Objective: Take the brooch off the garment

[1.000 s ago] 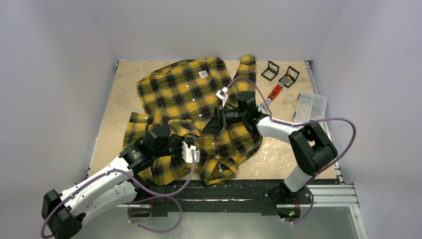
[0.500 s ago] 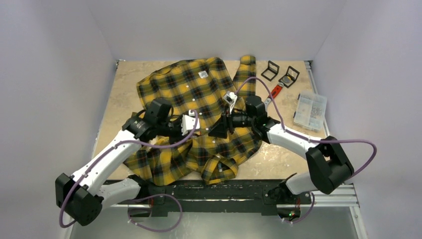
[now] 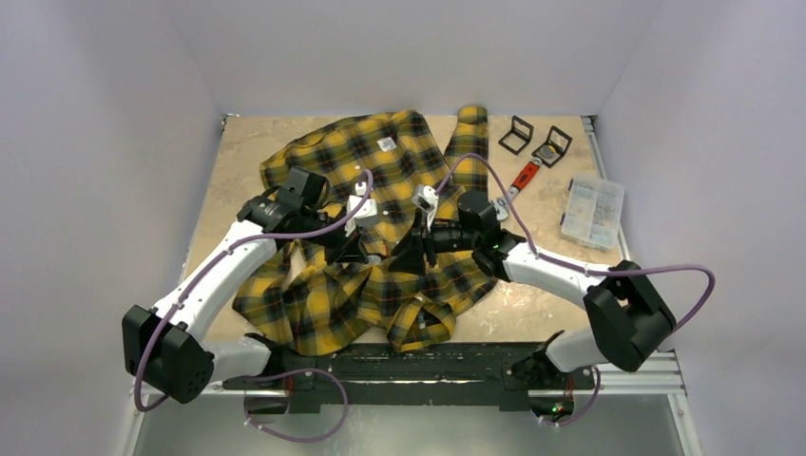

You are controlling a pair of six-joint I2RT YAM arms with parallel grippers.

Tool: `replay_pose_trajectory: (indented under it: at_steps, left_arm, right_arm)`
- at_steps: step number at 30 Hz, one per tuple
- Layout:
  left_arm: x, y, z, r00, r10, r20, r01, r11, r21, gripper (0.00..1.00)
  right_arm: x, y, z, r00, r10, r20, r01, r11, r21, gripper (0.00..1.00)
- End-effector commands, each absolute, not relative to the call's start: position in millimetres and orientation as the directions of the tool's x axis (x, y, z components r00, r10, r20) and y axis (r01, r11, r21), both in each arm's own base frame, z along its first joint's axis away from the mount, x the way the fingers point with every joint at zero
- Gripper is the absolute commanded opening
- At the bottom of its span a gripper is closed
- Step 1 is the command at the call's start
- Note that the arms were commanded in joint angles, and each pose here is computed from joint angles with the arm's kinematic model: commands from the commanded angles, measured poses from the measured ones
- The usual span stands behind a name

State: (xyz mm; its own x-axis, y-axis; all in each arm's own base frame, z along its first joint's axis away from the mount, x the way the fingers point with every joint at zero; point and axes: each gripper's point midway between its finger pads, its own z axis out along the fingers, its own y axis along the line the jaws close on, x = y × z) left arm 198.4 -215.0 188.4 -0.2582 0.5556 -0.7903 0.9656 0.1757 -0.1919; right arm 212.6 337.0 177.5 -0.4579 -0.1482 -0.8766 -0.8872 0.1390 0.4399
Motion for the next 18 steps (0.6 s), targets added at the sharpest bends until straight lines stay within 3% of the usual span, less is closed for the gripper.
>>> replay_pose_trajectory:
  at_steps: [1,18]
  left_arm:
    - [188.5,-226.7,213.5,-0.274,0.489,-0.828,0.961,0.102,-0.258,0.00]
    - [178.8,-223.2,203.1,-0.184,0.493,-0.850,0.980,0.029,-0.196,0.00]
  right_arm:
    - [196.8,353.6,209.4,-0.302,-0.114,-0.947,-0.953,0.020,0.301,0.53]
    - [195.4,371.1,216.5,-0.238,-0.105,-0.966,-0.970,-0.030,0.242,0.28]
